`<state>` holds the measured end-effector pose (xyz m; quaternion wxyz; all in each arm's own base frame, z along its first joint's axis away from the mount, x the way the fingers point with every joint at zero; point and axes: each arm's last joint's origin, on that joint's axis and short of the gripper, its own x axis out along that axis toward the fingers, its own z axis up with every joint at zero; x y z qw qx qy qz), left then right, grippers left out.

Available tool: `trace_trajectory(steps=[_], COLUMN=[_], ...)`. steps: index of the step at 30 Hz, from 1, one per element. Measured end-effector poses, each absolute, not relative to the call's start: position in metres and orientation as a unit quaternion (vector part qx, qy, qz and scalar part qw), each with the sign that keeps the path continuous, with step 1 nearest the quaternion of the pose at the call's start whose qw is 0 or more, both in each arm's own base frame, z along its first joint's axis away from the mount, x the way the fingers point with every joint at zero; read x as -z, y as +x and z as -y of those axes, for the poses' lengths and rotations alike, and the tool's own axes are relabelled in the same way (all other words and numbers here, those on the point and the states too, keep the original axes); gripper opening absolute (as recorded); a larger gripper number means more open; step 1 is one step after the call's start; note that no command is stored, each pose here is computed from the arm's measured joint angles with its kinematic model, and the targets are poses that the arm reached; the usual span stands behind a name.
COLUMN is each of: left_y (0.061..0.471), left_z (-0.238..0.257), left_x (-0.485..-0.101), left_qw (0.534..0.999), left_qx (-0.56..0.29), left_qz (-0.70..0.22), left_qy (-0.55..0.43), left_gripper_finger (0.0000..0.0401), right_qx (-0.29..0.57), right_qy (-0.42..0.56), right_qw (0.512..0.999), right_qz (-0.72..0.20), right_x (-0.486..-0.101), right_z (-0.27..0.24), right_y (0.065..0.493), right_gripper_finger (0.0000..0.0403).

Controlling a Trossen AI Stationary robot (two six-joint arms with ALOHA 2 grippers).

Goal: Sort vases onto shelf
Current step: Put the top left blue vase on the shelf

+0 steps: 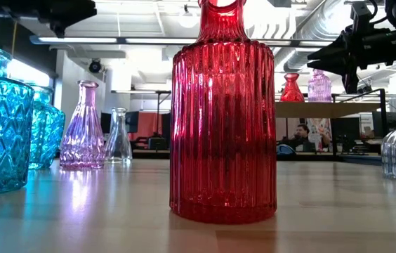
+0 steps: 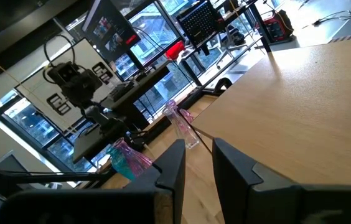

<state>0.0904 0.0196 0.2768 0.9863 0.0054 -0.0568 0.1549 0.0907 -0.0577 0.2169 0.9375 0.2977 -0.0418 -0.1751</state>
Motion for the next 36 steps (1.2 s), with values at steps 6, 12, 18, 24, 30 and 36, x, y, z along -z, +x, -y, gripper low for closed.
trace_trajectory(steps=[6,12,18,24,30,36], left_y=[0.103,0.110,0.114,0.112,0.112,0.114], left_z=[-0.022,-0.019,-0.019,-0.018,-0.016,-0.015], left_x=[-0.295,-0.314,-0.333,-0.338,-0.334,-0.317], left_qw=[0.988,0.990,0.986,0.969,0.942,0.892], left_qx=[-0.154,-0.100,-0.081,-0.089,-0.078,-0.106], left_qz=[0.010,-0.061,-0.069,-0.110,-0.151,-0.239], left_qy=[-0.016,-0.073,-0.127,-0.201,-0.288,-0.369], left_gripper_finger=[0.0101,0.0101,0.0101,0.0101,0.0101,0.0101], right_qx=[0.175,0.177,0.177,0.177,0.177,0.177], right_qy=[0.298,0.300,0.300,0.301,0.301,0.301], right_qw=[0.937,0.937,0.937,0.936,0.936,0.936], right_qz=[0.041,0.037,0.037,0.036,0.036,0.036], right_x=[-0.217,-0.216,-0.216,-0.216,-0.216,-0.216], right_z=[0.058,0.058,0.058,0.058,0.058,0.058], right_y=[0.091,0.091,0.091,0.091,0.091,0.091], right_gripper_finger=[0.0062,0.0062,0.0062,0.0062,0.0062,0.0062])
